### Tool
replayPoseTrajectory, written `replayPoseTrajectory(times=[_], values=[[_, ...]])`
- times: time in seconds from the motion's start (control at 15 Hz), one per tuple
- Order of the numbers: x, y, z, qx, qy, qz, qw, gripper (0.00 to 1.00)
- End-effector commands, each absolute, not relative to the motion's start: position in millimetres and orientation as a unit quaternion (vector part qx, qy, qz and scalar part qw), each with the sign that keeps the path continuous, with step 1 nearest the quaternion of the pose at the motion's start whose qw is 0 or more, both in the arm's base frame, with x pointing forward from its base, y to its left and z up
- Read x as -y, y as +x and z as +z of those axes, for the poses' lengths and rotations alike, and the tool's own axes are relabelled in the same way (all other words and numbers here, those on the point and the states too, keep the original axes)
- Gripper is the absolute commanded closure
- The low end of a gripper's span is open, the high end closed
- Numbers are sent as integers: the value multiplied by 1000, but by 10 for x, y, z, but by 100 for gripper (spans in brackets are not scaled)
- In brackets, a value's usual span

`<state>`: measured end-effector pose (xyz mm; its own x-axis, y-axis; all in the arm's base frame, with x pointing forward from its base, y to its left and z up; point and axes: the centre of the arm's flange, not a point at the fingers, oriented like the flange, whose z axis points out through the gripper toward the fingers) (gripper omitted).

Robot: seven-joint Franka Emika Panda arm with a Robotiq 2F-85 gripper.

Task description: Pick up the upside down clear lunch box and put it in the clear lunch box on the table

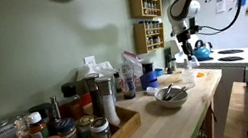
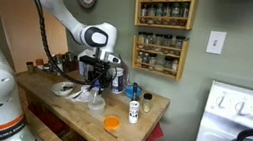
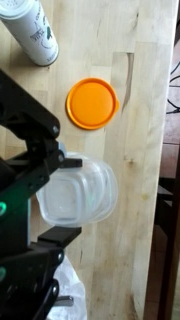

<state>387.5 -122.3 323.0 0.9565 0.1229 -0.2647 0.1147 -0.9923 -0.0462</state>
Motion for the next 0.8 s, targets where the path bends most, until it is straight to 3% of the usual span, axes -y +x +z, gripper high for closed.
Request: replayPoseTrajectory(times=[0.0,0.73], values=[[1105,3838,3103,82,-988,132,24,67],[1043,4019,2836,98,-991,90,12,67]])
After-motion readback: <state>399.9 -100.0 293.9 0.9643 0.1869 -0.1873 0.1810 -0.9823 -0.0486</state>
